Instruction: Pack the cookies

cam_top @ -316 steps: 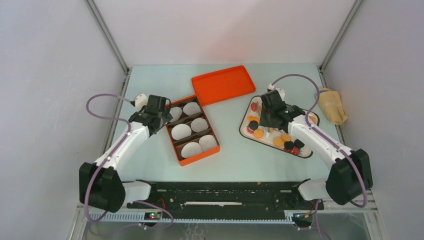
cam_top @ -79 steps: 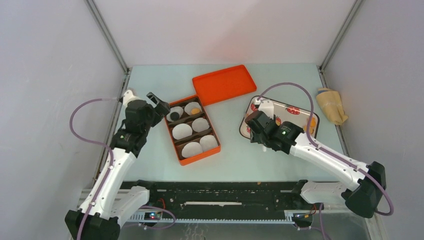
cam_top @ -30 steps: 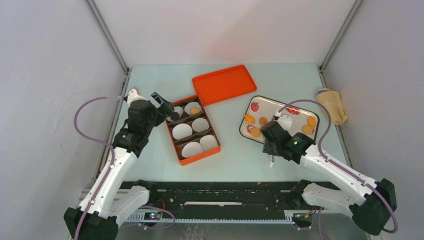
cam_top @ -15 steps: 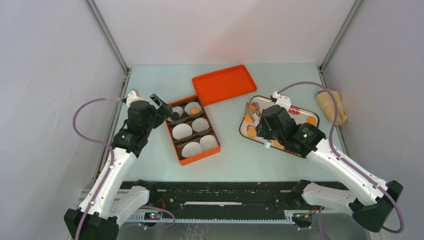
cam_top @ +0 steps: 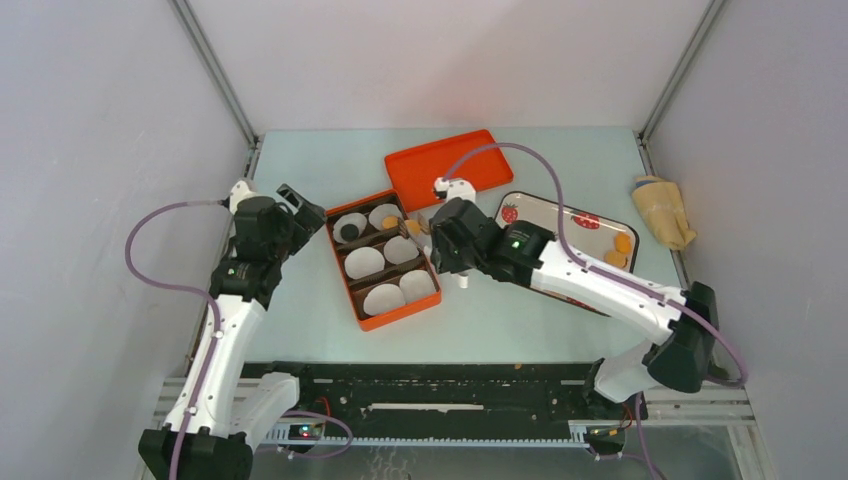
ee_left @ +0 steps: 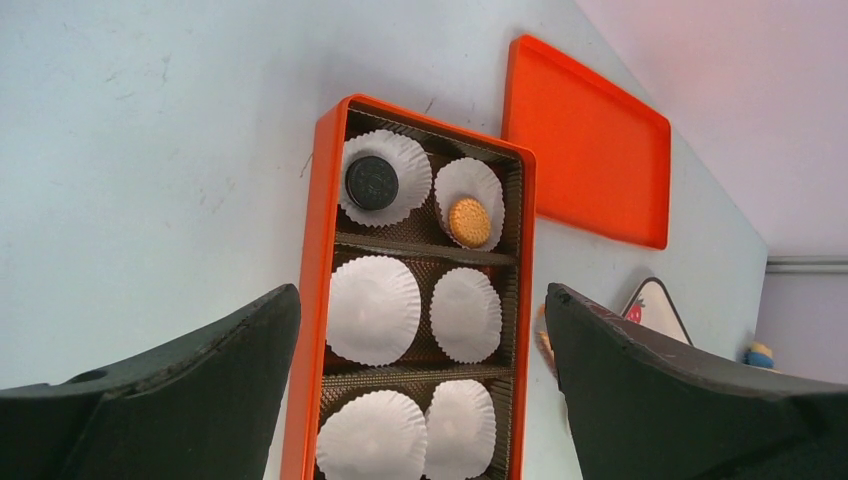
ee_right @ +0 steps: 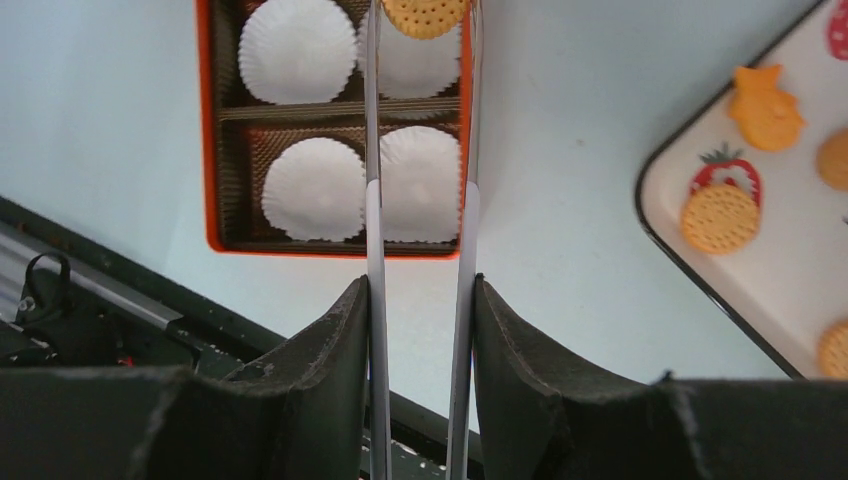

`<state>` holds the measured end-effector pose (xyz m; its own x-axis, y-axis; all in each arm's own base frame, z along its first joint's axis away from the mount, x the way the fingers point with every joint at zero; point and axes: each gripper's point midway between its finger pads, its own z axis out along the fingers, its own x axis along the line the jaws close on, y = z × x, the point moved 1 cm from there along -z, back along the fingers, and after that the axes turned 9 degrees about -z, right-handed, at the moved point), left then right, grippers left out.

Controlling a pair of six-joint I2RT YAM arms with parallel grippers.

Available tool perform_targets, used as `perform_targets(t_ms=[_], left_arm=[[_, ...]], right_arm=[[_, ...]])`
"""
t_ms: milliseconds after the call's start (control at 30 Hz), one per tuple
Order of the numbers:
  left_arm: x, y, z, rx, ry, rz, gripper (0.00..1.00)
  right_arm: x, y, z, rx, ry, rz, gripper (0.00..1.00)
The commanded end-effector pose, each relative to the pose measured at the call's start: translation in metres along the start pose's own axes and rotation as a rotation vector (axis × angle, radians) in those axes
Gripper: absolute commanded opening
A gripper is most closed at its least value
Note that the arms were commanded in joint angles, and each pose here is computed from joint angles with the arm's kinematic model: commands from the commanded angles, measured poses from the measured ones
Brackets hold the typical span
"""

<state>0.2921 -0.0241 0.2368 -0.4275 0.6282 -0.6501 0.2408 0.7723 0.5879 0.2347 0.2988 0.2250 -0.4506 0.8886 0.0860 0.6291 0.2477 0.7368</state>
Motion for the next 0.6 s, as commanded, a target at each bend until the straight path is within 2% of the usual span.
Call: perform_targets(t_ms=[0, 433, 567], left_arm=[[-0.011, 0.009, -0.01, -0.016, -0.046, -0.006, 0.96], [-0.007, 0.01, -0.01, -0.024, -0.035, 0.012, 0.96], [-0.005, 0.011, -0.011, -0.035, -0.032, 0.016, 0.97]], right_arm=[[0.03, 0.032, 0.0, -0.079, 0.088, -0.032, 0.25], [0.042, 0.011, 0.042, 0.021, 0.059, -0.093, 0.26], [0.043, 0.007, 0.049, 0.038, 0.052, -0.102, 0.3]])
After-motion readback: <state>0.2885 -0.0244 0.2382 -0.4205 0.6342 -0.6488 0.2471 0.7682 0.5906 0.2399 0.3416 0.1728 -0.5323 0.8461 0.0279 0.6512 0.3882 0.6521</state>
